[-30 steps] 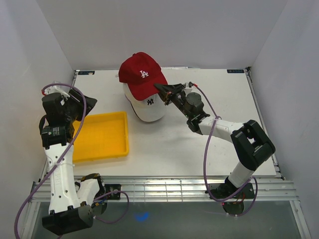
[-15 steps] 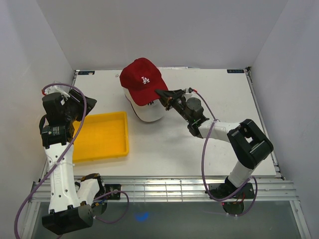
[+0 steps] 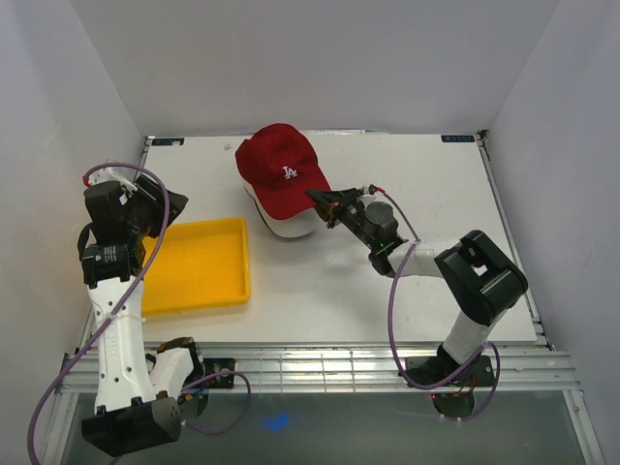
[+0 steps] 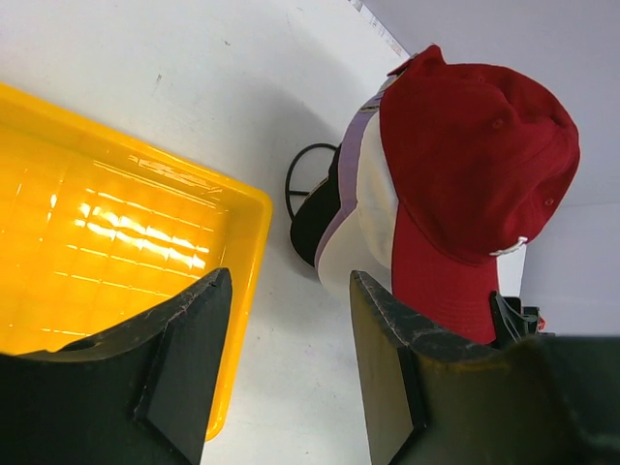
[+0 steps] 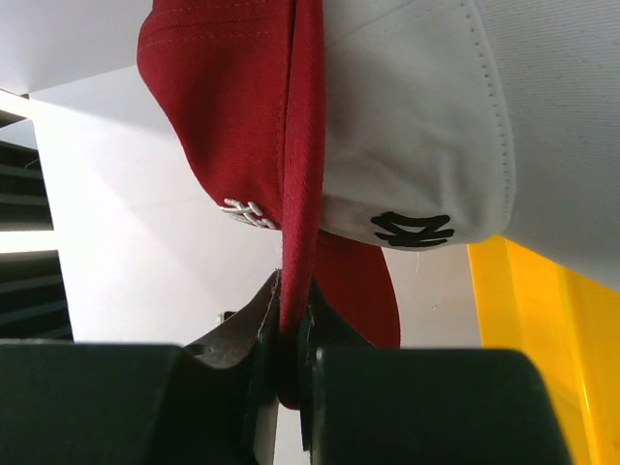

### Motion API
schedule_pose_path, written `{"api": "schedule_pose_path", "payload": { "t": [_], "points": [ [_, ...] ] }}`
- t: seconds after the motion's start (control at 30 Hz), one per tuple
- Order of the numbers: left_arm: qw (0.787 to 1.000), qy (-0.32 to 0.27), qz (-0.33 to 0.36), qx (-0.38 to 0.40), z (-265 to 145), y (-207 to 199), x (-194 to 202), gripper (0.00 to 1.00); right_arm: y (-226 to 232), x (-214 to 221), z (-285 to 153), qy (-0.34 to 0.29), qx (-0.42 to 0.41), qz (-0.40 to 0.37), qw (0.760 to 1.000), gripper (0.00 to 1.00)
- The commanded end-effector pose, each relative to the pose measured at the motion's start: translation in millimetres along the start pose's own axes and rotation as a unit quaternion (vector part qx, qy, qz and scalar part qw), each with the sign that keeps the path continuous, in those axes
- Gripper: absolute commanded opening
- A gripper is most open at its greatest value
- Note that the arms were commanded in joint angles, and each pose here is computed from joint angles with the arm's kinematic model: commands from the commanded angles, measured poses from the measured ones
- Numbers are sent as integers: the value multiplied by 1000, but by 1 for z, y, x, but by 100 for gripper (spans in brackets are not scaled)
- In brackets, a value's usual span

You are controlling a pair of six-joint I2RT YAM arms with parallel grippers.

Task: Stack the hats

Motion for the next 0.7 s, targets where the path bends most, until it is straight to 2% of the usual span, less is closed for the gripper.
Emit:
{"api": "schedule_pose_path", "payload": {
  "t": [0.0, 0.33, 0.67],
  "points": [
    [1000, 0, 10, -5, 0, 2, 2, 63, -28, -10, -6, 0, 43, -13, 999, 8],
    [1000, 3, 5, 7, 8, 1, 3, 64, -71, -27, -15, -3, 115, -27, 993, 8],
    [998, 8, 8, 67, 39, -23, -7, 69, -93, -49, -21, 45, 181, -53, 981, 8]
  ]
}}
Point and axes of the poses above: each gripper's point midway between its finger pads, its own z axis out along the fingers, its own y axis along the line the jaws close on, x = y × z, the point moved 2 cm from there along -z, back along the fingers, and after that the axes turned 11 degrees about z, right-handed, at the moved point
